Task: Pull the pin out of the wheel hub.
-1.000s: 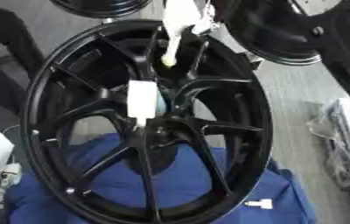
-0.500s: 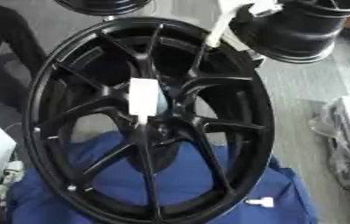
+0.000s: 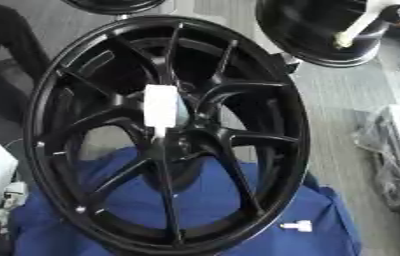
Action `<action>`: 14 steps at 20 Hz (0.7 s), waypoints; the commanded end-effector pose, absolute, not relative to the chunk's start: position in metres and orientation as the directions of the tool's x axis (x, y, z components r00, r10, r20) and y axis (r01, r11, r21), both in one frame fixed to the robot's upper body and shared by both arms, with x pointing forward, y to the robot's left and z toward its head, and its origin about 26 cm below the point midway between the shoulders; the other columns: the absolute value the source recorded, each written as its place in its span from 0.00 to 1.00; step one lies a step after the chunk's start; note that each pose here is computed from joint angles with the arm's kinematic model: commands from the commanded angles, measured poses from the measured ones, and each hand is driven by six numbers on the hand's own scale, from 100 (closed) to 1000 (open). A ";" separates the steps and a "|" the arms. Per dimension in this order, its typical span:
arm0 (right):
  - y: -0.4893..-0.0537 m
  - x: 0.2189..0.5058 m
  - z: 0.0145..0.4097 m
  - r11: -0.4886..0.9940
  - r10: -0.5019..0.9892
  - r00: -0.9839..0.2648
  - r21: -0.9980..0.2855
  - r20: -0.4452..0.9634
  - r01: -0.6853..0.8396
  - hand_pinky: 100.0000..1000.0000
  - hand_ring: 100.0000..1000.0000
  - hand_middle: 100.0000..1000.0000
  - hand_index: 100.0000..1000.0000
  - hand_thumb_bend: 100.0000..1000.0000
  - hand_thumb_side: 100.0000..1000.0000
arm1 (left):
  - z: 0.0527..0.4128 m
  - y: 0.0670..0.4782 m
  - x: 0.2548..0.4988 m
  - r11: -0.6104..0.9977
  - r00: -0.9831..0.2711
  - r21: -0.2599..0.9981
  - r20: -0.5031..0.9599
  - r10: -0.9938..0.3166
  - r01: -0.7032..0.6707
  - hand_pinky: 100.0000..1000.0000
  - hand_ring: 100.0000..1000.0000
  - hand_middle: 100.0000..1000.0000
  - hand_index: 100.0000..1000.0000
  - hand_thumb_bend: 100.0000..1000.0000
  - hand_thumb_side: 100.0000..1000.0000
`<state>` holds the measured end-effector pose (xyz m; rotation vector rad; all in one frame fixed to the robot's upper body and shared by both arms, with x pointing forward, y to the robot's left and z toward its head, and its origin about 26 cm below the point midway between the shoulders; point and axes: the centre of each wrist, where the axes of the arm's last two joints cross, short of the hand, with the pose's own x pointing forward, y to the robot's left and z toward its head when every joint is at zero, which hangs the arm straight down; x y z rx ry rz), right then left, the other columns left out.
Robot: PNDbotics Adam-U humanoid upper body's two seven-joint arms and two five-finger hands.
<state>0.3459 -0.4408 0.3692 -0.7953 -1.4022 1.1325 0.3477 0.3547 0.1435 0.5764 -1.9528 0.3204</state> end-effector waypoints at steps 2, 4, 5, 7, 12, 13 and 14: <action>-0.481 0.331 0.371 0.316 0.949 0.008 -0.946 0.316 -0.074 0.72 0.50 0.30 0.45 0.31 0.00 | 0.156 0.365 0.345 0.835 -0.373 0.045 0.881 -0.292 -0.548 0.71 0.75 0.66 0.64 0.23 0.79; -0.493 0.330 0.360 0.333 0.942 0.057 -0.939 0.330 -0.079 0.73 0.52 0.34 0.50 0.33 0.00 | 0.155 0.365 0.345 0.834 -0.371 0.045 0.882 -0.292 -0.550 0.71 0.75 0.66 0.64 0.23 0.79; -0.498 0.330 0.354 0.341 0.939 0.077 -0.936 0.336 -0.081 0.74 0.54 0.38 0.54 0.36 0.00 | 0.155 0.365 0.345 0.834 -0.372 0.044 0.881 -0.291 -0.550 0.71 0.75 0.66 0.64 0.23 0.79; -0.507 0.329 0.344 0.357 0.931 0.113 -0.930 0.346 -0.087 0.77 0.61 0.47 0.64 0.41 0.00 | 0.156 0.365 0.345 0.834 -0.373 0.043 0.881 -0.292 -0.550 0.71 0.75 0.66 0.64 0.23 0.79; -0.517 0.331 0.336 0.362 0.928 0.133 -0.928 0.349 -0.085 0.87 0.84 0.80 0.89 0.63 0.16 | 0.156 0.365 0.346 0.835 -0.375 0.042 0.880 -0.291 -0.549 0.71 0.75 0.66 0.64 0.23 0.79; -0.517 0.331 0.336 0.360 0.929 0.129 -0.929 0.348 -0.082 0.88 0.86 0.83 0.91 0.63 0.19 | 0.156 0.365 0.346 0.835 -0.374 0.042 0.881 -0.291 -0.549 0.71 0.75 0.66 0.64 0.23 0.79; -0.516 0.331 0.337 0.357 0.930 0.121 -0.932 0.347 -0.071 0.88 0.87 0.85 0.92 0.62 0.22 | 0.156 0.365 0.346 0.835 -0.374 0.042 0.881 -0.290 -0.549 0.71 0.75 0.66 0.64 0.23 0.79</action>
